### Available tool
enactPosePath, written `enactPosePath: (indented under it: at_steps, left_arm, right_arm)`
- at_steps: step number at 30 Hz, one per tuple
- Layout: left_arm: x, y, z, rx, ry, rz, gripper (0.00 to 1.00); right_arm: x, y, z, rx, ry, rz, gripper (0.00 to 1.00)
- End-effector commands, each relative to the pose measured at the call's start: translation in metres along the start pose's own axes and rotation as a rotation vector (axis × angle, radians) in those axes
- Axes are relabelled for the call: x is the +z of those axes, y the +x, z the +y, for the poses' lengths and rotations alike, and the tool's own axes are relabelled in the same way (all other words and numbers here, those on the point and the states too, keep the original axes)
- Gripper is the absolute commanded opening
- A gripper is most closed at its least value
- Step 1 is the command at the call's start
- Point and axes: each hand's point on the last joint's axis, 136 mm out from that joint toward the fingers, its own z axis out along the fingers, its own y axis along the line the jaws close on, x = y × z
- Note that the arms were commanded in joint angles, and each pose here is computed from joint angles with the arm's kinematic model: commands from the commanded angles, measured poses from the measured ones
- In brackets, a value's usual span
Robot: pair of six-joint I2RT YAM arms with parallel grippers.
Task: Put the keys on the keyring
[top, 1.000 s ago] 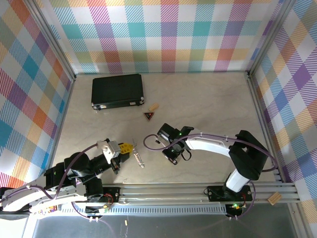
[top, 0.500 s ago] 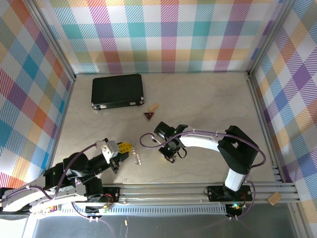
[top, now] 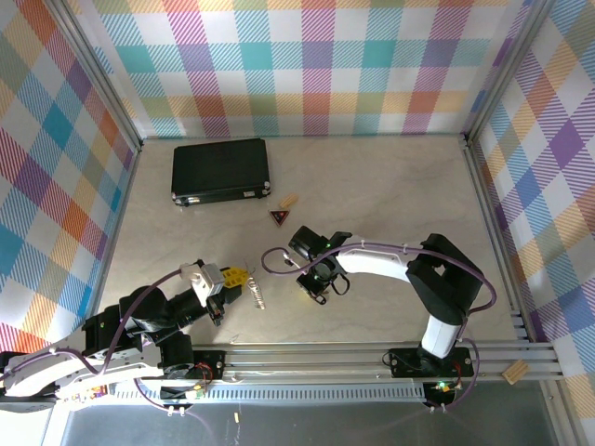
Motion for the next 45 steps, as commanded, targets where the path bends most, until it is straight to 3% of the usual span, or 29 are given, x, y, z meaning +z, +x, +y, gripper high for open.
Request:
enactPosePath:
  at_steps: [1,8,19,45]
  left_arm:
    - [-0.002,-0.003,0.003,-0.017,-0.013,-0.023,0.00]
    - [-0.002,-0.003,0.002,-0.017,-0.010,-0.023,0.00]
    - [-0.001,-0.004,0.002,-0.015,-0.009,-0.026,0.00]
    - [-0.002,-0.006,0.002,-0.013,-0.006,-0.025,0.00]
  right_arm:
    - [-0.003,-0.007,0.004,0.016,-0.048,-0.019,0.18]
    - [-0.010,-0.009,0.005,0.046,-0.078,-0.046,0.32]
    - [-0.024,-0.007,0.009,0.145,-0.213,-0.103,0.41]
    - [-0.005,0.008,0.005,0.194,-0.276,-0.079,0.31]
